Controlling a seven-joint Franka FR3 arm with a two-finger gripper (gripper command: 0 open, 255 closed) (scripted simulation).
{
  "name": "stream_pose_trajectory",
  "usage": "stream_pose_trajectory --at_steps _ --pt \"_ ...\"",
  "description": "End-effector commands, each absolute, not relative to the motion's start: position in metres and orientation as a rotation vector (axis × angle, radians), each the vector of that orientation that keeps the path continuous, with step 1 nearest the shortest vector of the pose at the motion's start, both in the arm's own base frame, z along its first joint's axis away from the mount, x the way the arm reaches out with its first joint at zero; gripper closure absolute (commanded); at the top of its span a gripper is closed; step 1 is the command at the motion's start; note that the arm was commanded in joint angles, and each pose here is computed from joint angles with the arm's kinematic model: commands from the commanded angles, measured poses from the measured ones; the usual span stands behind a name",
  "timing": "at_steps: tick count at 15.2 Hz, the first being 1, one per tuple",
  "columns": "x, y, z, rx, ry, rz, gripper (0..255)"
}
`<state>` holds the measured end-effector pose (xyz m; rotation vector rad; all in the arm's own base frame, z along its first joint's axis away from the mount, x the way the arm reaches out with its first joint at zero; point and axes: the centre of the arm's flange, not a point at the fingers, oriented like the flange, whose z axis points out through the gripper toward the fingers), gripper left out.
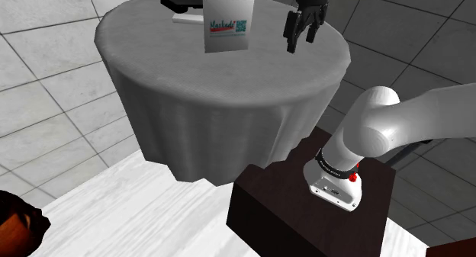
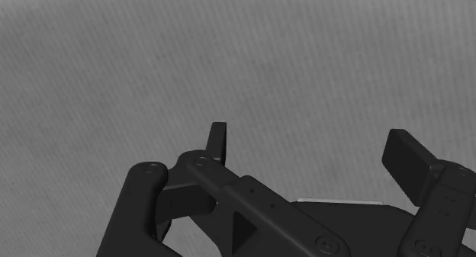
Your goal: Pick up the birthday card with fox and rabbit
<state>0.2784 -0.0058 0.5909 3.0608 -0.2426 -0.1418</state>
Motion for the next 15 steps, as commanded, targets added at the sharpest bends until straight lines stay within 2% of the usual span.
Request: stream_pose_trajectory --at_steps 1,15 --pt "0.278 -0.006 0.591 3.061 -0.243 -0.142 0" --pt "0.453 0.005 0.651 3.145 0.239 -0.171 0"
